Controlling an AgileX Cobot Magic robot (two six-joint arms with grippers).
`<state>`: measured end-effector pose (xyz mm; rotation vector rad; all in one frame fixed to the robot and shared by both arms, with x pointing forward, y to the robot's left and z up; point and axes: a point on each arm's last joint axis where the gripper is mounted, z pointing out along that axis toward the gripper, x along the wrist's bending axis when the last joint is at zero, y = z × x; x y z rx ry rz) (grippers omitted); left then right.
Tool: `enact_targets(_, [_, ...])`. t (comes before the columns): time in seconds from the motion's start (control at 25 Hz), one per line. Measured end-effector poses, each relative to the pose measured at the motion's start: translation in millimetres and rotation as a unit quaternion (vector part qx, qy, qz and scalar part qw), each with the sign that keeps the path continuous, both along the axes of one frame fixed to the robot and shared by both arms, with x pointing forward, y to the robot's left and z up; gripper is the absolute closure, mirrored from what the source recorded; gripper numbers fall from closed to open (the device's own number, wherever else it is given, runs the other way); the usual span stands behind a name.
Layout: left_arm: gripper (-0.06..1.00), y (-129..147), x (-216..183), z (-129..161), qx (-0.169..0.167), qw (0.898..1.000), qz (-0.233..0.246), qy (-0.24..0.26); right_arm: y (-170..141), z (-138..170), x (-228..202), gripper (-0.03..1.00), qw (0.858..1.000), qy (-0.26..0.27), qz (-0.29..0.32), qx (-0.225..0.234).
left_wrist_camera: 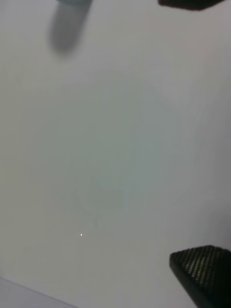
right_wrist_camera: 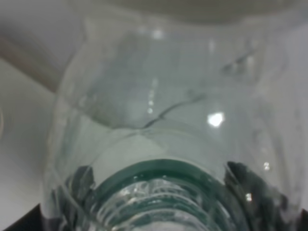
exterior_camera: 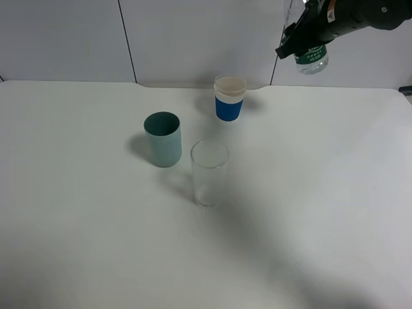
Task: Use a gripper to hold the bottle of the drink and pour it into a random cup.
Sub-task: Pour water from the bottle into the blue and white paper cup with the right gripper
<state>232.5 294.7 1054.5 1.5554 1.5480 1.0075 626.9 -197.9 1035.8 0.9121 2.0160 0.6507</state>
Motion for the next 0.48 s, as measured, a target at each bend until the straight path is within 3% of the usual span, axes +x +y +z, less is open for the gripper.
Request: enact_targets(0.48, [-0.05, 0.0, 0.0, 0.0, 0.0, 1.0, 0.0, 0.0, 29.7, -44.5, 8.2, 0.41, 0.996, 0.05, 0.011, -0.074])
